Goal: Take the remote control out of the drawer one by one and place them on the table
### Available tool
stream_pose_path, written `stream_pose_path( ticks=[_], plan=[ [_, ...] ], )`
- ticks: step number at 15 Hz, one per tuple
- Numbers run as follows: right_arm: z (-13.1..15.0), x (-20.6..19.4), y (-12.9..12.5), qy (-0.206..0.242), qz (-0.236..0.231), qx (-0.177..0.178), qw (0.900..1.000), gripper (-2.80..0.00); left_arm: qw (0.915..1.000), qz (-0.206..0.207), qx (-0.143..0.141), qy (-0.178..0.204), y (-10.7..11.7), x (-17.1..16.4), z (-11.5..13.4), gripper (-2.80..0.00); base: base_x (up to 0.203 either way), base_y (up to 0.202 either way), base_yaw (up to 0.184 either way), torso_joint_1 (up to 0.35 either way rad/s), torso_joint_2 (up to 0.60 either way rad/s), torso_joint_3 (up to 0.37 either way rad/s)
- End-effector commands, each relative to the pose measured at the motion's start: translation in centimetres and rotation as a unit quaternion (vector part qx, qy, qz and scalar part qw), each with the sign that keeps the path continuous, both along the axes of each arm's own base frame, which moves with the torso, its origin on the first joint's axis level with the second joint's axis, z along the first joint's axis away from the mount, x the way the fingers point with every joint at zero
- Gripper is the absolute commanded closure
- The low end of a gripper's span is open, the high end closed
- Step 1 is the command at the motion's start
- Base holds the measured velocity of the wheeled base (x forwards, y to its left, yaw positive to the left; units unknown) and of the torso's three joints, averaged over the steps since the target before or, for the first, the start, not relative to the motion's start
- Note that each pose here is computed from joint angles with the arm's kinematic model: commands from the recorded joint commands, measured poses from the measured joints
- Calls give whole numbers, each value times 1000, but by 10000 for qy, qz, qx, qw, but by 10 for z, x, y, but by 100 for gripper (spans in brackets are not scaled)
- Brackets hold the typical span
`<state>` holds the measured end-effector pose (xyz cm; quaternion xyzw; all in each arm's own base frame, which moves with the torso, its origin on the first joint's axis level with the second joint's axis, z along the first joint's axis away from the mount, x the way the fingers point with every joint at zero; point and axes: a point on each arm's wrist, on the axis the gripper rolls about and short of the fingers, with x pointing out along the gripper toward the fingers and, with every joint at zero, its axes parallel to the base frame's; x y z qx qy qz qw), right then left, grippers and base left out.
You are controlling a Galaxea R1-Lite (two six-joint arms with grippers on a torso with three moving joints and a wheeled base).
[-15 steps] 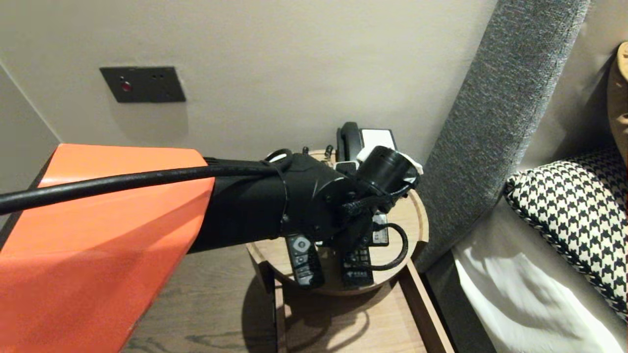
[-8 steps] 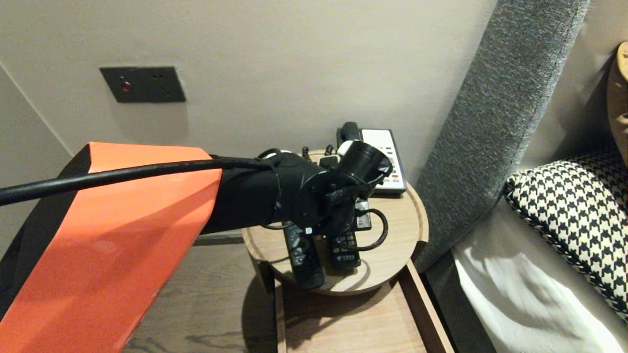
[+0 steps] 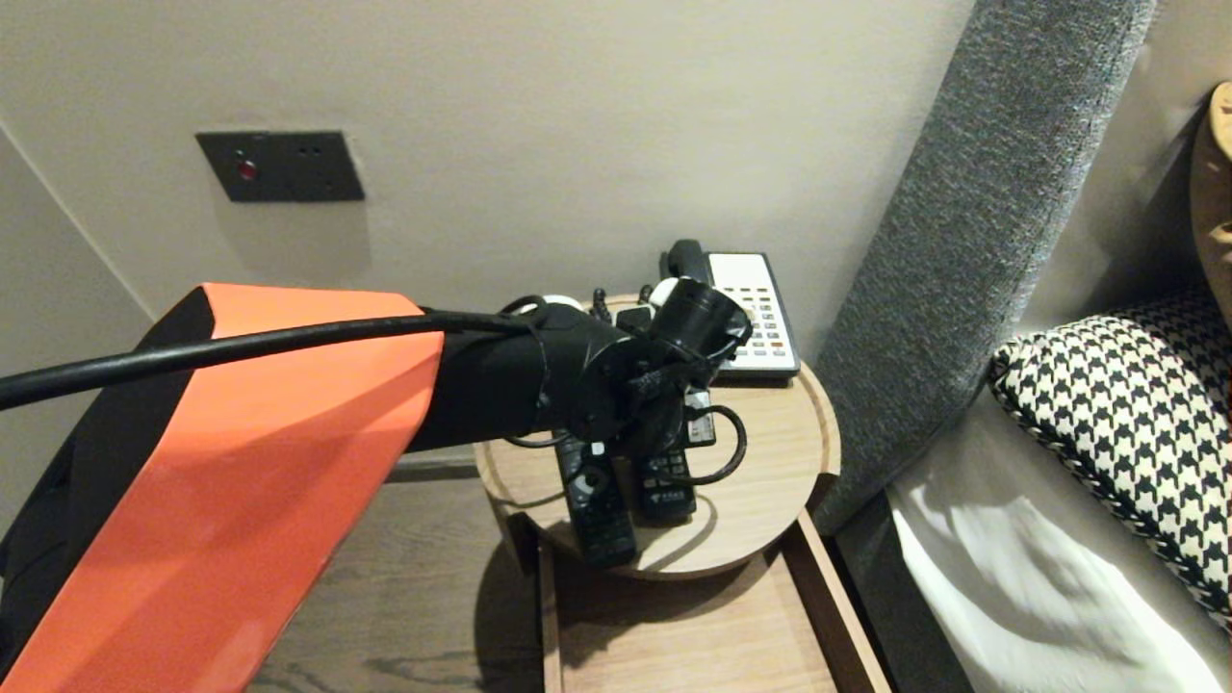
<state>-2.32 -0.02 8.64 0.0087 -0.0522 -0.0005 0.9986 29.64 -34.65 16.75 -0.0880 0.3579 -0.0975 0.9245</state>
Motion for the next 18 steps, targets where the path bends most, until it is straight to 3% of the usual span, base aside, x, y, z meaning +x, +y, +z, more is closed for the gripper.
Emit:
stream_pose_path(
  ticks=[1, 7, 8, 13, 18],
  plan=[
    [-11, 3, 0, 201, 2, -1, 9998, 0, 10000, 65, 43, 41, 2, 4, -4, 0, 0, 0, 0, 0, 0, 0],
    [-11, 3, 0, 201, 2, -1, 9998, 0, 10000, 63, 11, 7, 1, 3, -3, -3, 0, 0, 0, 0, 0, 0],
    [-11, 3, 0, 201, 2, -1, 9998, 0, 10000, 68, 5, 9, 1, 3, -3, -280, 0, 0, 0, 0, 0, 0],
    [-11, 3, 0, 201, 2, -1, 9998, 0, 10000, 35, -46, -33, 1, -1, 3, -280, 0, 0, 0, 0, 0, 0],
    [-11, 3, 0, 201, 2, -1, 9998, 0, 9991, -166, -297, -272, 4, -22, 39, -280, 0, 0, 0, 0, 0, 0]
  ],
)
